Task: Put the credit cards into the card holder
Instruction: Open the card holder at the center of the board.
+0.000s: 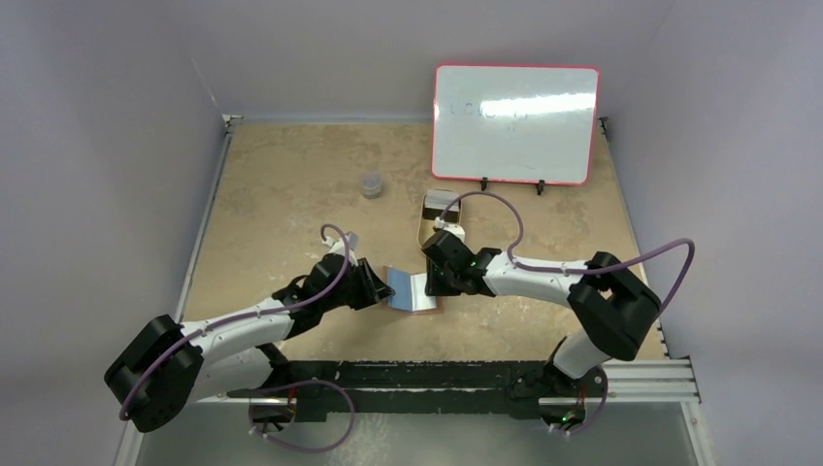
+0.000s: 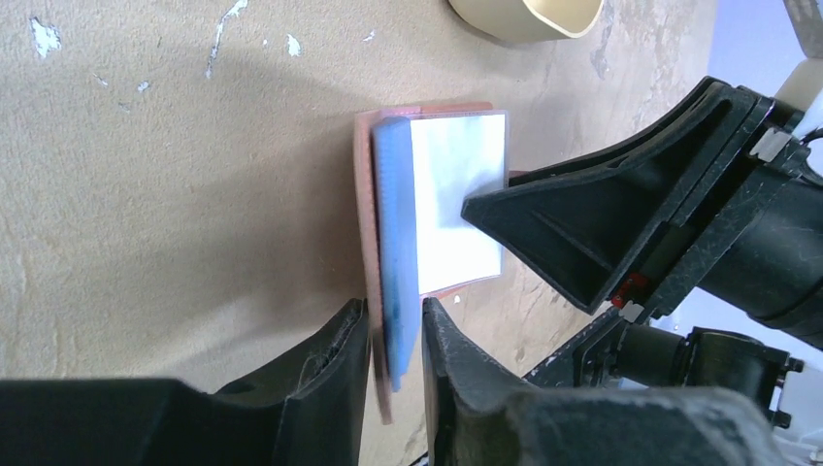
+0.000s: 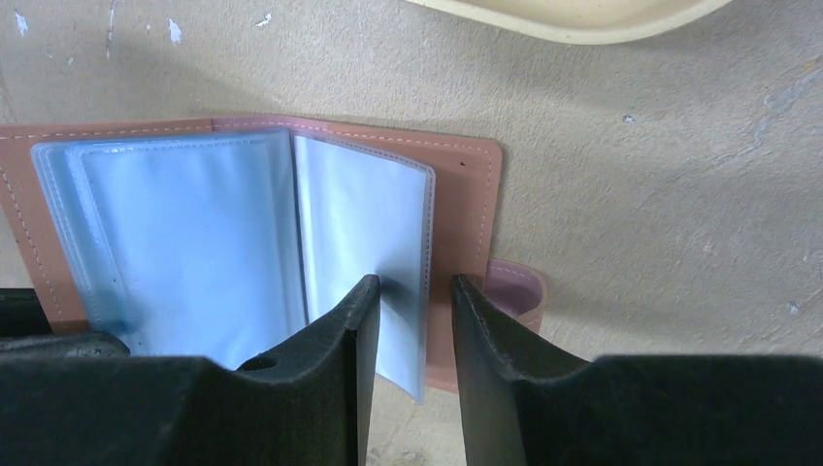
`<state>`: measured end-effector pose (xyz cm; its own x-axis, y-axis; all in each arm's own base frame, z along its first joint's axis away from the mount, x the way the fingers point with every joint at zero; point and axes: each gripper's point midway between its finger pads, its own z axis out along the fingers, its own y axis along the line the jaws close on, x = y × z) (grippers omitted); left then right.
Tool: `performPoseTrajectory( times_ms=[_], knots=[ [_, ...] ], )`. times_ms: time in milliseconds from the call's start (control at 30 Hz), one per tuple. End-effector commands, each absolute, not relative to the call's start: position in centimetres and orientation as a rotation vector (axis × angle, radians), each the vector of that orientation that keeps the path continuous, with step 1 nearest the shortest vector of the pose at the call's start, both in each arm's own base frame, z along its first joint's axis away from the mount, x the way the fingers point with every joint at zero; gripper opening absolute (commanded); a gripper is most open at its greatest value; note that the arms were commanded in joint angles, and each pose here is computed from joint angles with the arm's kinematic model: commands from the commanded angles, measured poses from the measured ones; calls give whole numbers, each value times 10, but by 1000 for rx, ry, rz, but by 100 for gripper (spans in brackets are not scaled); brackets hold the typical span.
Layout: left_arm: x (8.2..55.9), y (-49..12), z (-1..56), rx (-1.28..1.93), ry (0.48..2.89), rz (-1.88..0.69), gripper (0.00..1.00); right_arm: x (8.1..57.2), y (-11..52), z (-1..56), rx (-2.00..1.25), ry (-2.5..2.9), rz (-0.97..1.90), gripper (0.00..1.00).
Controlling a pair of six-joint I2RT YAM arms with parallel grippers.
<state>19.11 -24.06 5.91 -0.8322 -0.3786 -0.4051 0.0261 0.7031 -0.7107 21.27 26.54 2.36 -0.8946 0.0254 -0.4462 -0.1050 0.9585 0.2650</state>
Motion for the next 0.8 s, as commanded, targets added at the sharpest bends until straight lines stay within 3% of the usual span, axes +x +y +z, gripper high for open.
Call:
performPoseTrajectory(
  times_ms=[0, 167, 400, 600, 767],
  knots=[
    [202, -252, 80, -244, 2296, -1053, 30, 221, 262, 30, -27, 2596, 379, 35],
    [205, -252, 78, -241, 2301, -1039, 37, 221, 263, 31, -32, 2590, 389, 34],
    [207, -251, 68, -225, 2327, -992, 37, 218, 259, 31, -27, 2589, 381, 33],
    [208, -251, 74, -198, 2320, -981, 5, 221, 257, 34, -58, 2569, 378, 33],
    [208, -250, 81, -187, 2311, -984, 0, 223, 268, 59, -160, 2522, 445, 34]
  ],
)
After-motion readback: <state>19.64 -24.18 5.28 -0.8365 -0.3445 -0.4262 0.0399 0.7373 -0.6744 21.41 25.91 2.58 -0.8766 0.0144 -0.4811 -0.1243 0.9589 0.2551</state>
